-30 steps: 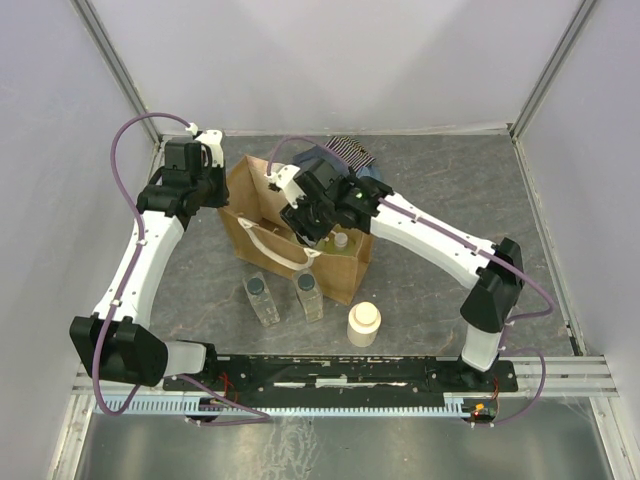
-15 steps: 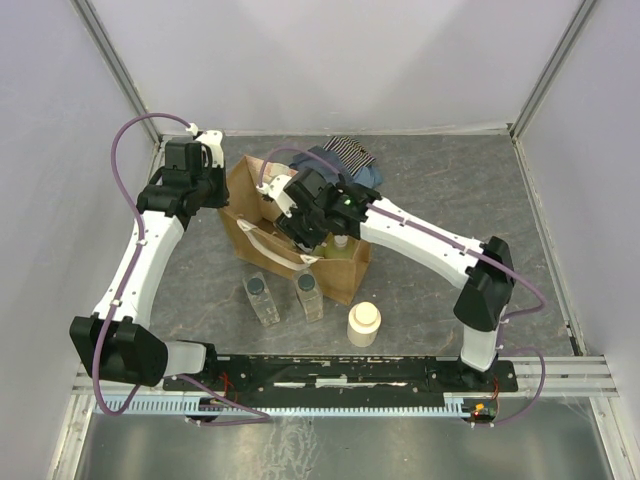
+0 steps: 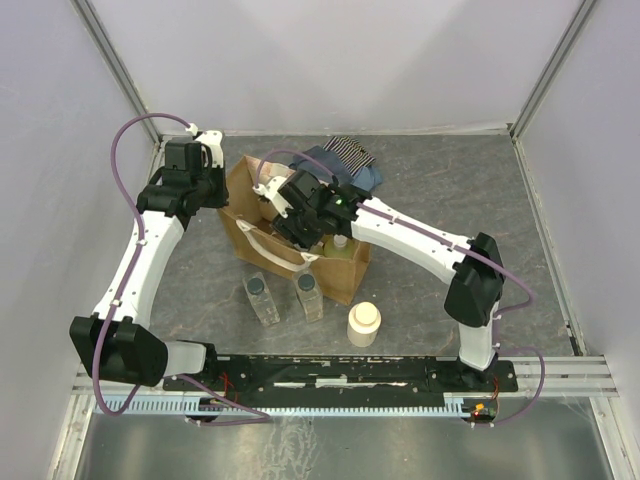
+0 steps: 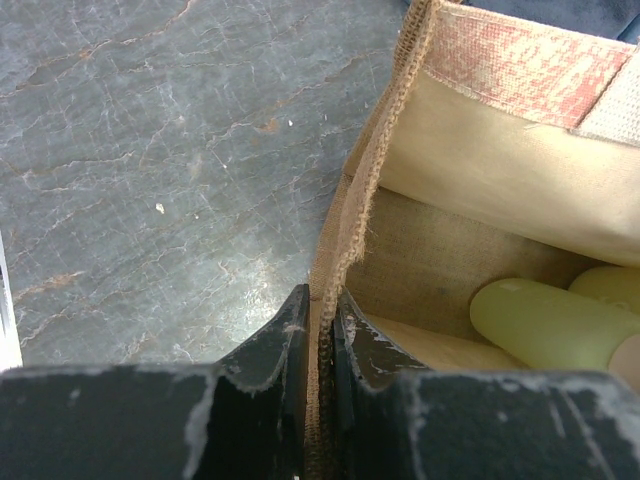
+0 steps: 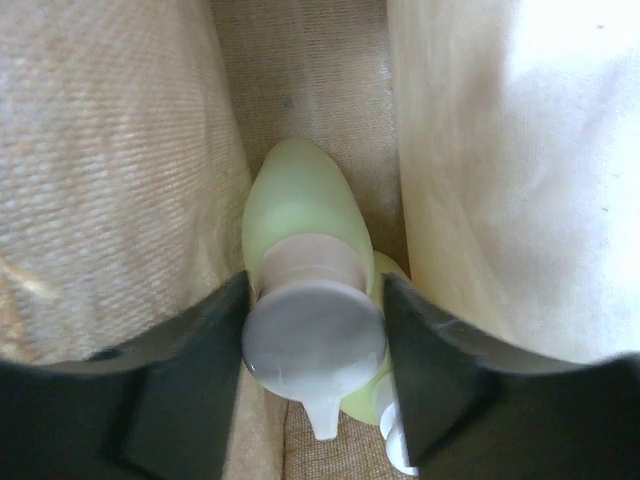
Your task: Place the personal care products into the canvas bag
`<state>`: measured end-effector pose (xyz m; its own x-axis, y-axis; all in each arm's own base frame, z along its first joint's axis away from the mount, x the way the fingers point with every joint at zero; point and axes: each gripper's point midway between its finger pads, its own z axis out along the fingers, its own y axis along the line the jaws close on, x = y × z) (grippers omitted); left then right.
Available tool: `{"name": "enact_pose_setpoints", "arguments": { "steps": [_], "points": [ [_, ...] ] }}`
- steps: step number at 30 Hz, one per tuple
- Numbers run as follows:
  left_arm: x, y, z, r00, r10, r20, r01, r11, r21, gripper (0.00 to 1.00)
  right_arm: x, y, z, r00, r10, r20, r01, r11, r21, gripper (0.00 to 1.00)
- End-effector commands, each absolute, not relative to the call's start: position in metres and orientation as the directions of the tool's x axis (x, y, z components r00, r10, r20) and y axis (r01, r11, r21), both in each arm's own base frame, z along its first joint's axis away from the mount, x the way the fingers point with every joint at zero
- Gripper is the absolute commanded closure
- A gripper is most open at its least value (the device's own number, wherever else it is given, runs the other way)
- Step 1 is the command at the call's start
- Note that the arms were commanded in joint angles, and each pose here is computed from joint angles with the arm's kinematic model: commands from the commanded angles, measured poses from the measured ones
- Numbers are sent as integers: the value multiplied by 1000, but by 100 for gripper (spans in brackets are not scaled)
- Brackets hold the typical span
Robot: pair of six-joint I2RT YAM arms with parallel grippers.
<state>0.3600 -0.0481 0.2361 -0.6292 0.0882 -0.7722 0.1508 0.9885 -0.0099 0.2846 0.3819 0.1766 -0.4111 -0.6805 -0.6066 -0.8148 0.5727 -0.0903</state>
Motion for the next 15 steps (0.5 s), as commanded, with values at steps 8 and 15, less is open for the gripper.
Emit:
{"name": "enact_pose_setpoints", "arguments": {
  "steps": [8,15],
  "points": [
    [367,-48,258,-575,71,-815,141,990,-13,84,313,362,322,-283,-441,-852,-650,741,-167,9],
    [367,-45,257,-573,84,-815,138,990,6,84,286,299,353,-336,-368,-867,-543,828,-141,5]
  ]
}}
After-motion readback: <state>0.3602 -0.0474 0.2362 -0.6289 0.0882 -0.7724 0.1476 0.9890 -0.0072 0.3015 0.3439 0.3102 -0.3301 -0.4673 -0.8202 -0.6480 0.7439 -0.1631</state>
